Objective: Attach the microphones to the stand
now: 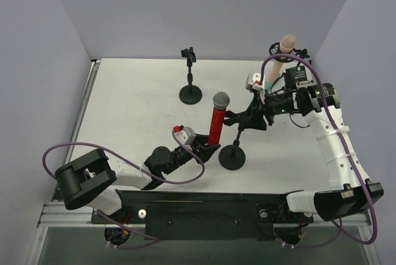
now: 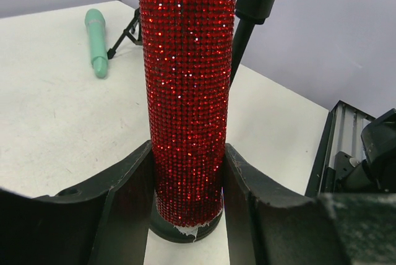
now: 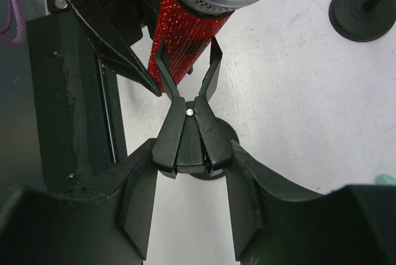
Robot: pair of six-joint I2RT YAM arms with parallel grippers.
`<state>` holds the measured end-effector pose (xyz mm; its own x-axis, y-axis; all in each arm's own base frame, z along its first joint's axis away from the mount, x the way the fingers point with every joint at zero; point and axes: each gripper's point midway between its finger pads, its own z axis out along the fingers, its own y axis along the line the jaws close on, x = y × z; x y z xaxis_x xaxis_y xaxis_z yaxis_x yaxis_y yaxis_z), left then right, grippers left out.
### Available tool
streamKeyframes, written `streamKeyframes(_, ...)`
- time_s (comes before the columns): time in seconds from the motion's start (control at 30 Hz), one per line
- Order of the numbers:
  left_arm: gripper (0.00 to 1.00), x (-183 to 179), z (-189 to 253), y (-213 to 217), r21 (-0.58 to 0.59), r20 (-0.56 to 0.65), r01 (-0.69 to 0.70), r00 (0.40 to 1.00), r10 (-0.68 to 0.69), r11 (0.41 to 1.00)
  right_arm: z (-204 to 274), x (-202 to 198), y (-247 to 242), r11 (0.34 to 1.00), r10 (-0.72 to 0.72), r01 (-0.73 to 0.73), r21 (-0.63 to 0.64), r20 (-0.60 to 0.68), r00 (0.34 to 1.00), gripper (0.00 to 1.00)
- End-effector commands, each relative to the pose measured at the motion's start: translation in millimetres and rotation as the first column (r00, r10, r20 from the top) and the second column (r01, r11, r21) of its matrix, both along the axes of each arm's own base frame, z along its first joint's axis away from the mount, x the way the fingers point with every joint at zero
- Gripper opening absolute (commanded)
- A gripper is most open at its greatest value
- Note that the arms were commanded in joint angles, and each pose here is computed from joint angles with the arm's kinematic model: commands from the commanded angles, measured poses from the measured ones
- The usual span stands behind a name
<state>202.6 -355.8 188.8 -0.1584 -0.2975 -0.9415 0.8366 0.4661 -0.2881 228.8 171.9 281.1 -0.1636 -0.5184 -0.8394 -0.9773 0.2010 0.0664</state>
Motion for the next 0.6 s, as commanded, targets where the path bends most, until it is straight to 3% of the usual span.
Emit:
streamKeyframes(0.0, 0.0, -5.3, 98.4, 1.7, -0.265, 0.224, 0.021, 0.974, 0.04, 0.964, -6.5, -12.6, 3.7, 0.999, -0.025, 0.03, 0.036, -0.132, 0.991, 0.09)
streamKeyframes(0.3, 0.0, -5.1, 102.4, -10.5, -0.261, 0.243, 0.034, 0.97, 0.031, 0.965, -8.4, -14.7, 3.1, 0.998, -0.044, 0.052, 0.043, -0.173, 0.984, 0.15)
streamKeyframes(0.47, 0.0, -3.2, 100.2, -18.9, -0.267, 0.242, 0.04, 0.97, 0.027, 0.963, -8.3, -16.0, 4.0, 0.997, -0.045, 0.055, 0.049, -0.186, 0.981, 0.3)
streamKeyframes(0.57, 0.0, -1.4, 99.1, -20.4, -0.269, 0.24, 0.036, 0.97, 0.031, 0.962, -9.0, -16.3, 3.4, 0.997, -0.049, 0.059, 0.047, -0.19, 0.981, 0.34)
